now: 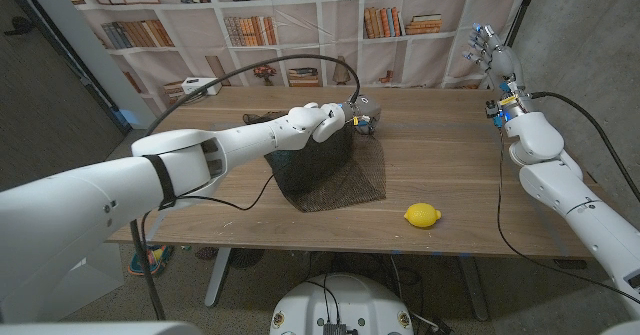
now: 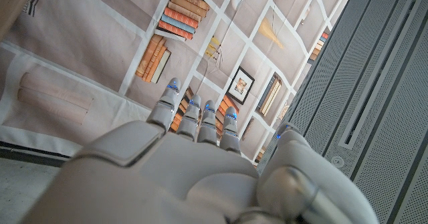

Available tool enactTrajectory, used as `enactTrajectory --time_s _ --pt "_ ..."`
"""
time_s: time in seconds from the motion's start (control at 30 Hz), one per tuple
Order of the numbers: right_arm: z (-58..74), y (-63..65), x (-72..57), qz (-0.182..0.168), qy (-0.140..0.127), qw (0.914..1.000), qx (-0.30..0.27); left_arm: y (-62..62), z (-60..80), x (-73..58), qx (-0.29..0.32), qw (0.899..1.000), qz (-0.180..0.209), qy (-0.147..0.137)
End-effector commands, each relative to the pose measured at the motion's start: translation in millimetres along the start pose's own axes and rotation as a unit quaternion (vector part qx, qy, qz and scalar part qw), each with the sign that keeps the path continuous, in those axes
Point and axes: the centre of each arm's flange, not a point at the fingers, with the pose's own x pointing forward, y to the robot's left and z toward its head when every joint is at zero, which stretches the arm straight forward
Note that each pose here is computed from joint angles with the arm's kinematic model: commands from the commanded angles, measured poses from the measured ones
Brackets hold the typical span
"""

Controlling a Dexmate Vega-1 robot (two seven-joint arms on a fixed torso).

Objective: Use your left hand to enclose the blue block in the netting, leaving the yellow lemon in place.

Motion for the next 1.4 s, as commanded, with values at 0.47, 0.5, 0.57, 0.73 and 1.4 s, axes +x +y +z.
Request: enactTrajectory --time_s 0.47,0.5,0.57,0.73,1.4 --pt "10.0 0.2 -1.2 -0.015 -0.018 0.9997 0.003 81.5 -0.5 -56.1 0.040 0.994 -0.092 0.036" --pt "10.2 0.2 -1.2 -0.015 -0.019 0.9997 0.004 83.7 -0.5 -58.1 0.040 0.994 -0.098 0.039" --pt "11.0 0.2 -1.0 -0.014 -0.020 0.9997 0.003 87.7 0.0 -62.9 0.042 0.993 -0.103 0.044" --pt "13.5 0.2 -0.4 -0.013 -0.024 0.9996 0.003 97.5 -0.2 -76.2 0.052 0.989 -0.119 0.068" --pt "25.3 -0.3 -8.4 -0.022 -0.028 0.9993 0.002 115.0 -6.6 -125.6 0.060 0.950 -0.242 0.189"
